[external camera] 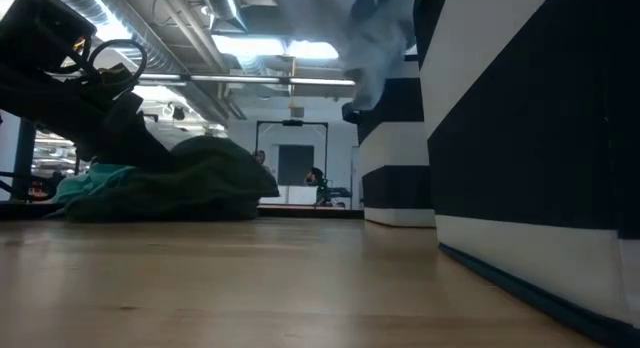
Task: Sort clothes
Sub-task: Put the blue patient gown into the bottom blue laundry organizer
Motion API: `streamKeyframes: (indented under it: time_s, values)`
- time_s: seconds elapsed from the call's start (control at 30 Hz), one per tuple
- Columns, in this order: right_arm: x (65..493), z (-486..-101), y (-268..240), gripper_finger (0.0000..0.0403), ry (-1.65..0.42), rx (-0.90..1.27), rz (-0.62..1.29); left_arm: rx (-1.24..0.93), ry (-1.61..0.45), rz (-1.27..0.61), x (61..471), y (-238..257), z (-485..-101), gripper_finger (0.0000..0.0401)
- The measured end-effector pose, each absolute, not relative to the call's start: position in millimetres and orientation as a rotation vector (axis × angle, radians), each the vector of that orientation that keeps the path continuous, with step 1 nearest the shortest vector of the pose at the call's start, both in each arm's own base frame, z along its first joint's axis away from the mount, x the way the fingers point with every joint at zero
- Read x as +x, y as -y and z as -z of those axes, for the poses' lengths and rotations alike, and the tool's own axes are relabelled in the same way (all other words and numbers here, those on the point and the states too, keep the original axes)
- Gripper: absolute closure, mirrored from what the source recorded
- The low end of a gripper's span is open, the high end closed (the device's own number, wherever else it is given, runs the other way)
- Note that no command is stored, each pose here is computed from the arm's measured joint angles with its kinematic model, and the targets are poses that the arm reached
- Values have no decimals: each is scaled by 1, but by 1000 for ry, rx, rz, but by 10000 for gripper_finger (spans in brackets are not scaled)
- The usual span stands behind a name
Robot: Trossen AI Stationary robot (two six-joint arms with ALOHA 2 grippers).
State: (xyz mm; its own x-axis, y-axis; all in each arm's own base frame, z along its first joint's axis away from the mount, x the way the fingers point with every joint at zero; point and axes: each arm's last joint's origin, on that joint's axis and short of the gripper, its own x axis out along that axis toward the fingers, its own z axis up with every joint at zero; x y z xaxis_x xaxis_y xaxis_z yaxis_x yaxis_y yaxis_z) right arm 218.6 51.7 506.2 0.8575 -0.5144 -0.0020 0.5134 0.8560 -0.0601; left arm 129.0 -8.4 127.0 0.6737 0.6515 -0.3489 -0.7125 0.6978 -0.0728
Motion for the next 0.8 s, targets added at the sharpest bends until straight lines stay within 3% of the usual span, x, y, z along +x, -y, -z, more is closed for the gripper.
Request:
streamKeyframes:
  time_s: [0.8]
  values:
    - [152, -531, -134, 381, 78, 44, 510, -242, -295, -779, 129, 8, -127, 208]
